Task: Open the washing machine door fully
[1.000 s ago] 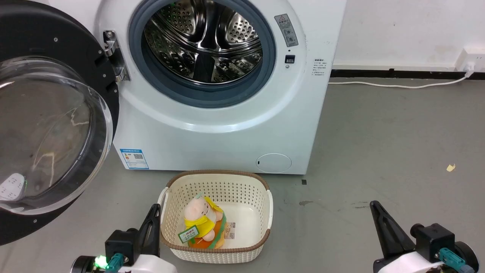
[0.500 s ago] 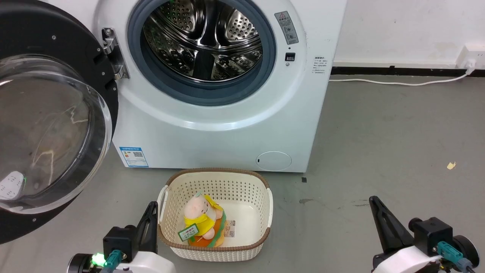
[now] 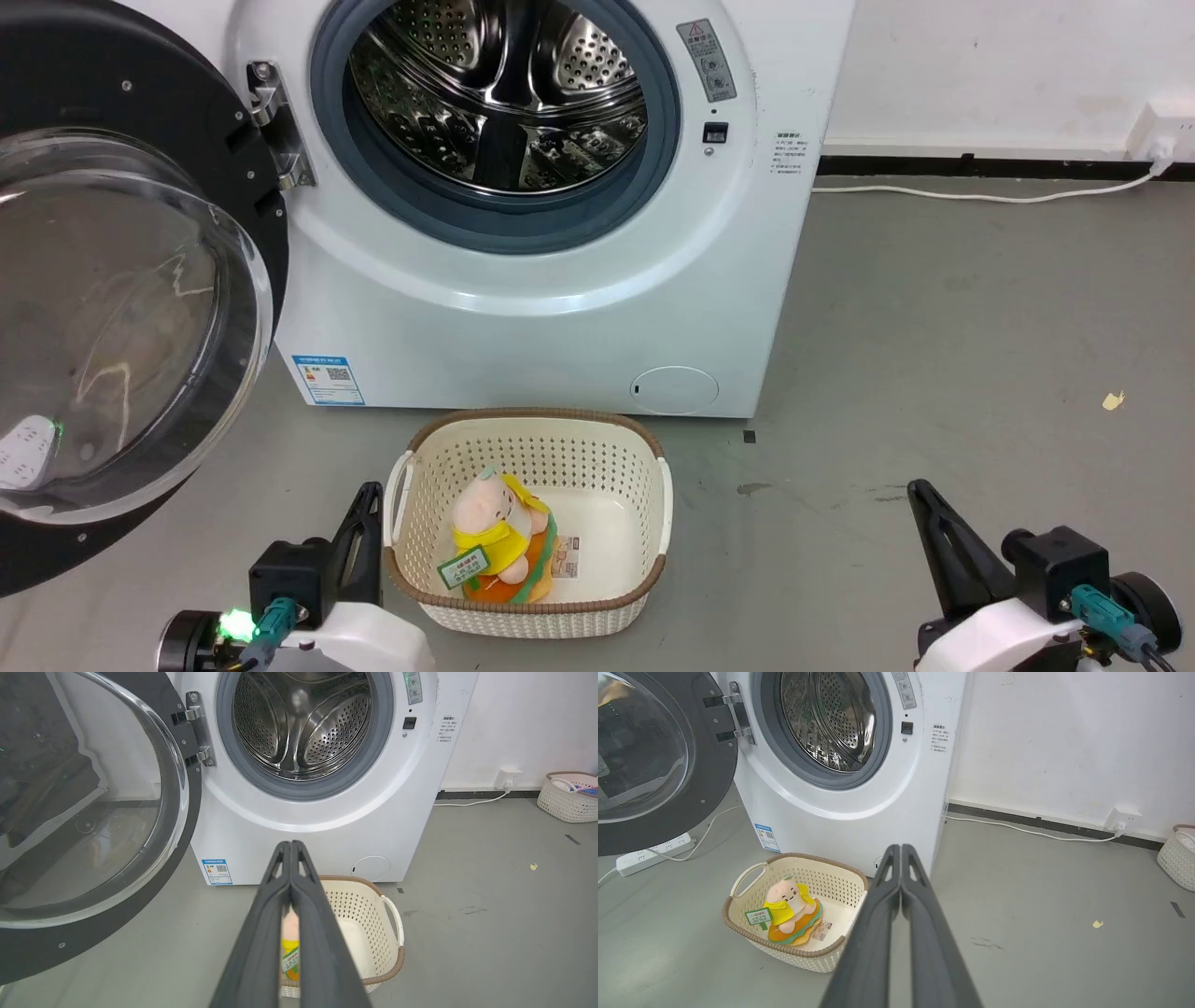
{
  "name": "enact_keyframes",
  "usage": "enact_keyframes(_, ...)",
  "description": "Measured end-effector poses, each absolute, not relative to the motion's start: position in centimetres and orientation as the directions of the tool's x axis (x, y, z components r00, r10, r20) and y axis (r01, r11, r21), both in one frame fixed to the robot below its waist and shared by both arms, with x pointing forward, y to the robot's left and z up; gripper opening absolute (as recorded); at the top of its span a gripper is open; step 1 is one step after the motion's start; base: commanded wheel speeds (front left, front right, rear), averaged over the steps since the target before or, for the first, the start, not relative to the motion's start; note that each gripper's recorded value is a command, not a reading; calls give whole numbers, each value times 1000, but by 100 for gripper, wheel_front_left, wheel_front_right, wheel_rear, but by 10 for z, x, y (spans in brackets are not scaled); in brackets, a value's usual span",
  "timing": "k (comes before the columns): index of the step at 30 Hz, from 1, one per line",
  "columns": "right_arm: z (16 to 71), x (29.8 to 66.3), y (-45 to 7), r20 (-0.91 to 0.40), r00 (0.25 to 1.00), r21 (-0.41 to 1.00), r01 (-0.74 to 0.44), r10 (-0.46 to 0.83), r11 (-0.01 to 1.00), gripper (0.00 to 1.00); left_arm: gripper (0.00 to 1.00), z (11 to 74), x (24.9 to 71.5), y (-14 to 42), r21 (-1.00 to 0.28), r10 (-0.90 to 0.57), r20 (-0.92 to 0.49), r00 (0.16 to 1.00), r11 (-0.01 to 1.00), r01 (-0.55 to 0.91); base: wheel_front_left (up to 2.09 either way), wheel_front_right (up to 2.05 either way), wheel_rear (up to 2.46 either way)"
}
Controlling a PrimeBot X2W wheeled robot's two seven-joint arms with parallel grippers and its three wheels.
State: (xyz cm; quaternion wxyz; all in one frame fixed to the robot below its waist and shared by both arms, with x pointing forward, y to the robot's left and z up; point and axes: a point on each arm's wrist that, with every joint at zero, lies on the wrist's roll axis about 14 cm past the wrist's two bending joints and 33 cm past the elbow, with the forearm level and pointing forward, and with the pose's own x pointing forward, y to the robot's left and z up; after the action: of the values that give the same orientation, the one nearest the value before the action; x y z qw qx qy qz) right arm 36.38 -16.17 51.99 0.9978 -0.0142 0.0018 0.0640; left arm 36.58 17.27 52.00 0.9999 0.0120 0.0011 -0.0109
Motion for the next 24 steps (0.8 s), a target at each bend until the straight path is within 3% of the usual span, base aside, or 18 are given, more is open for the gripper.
enact_keyframes(24,522,369,-161,-22,991,-45,-129,128,991,0,0,522,369,178,47,-1,-19,1000,999,2,0,0,0)
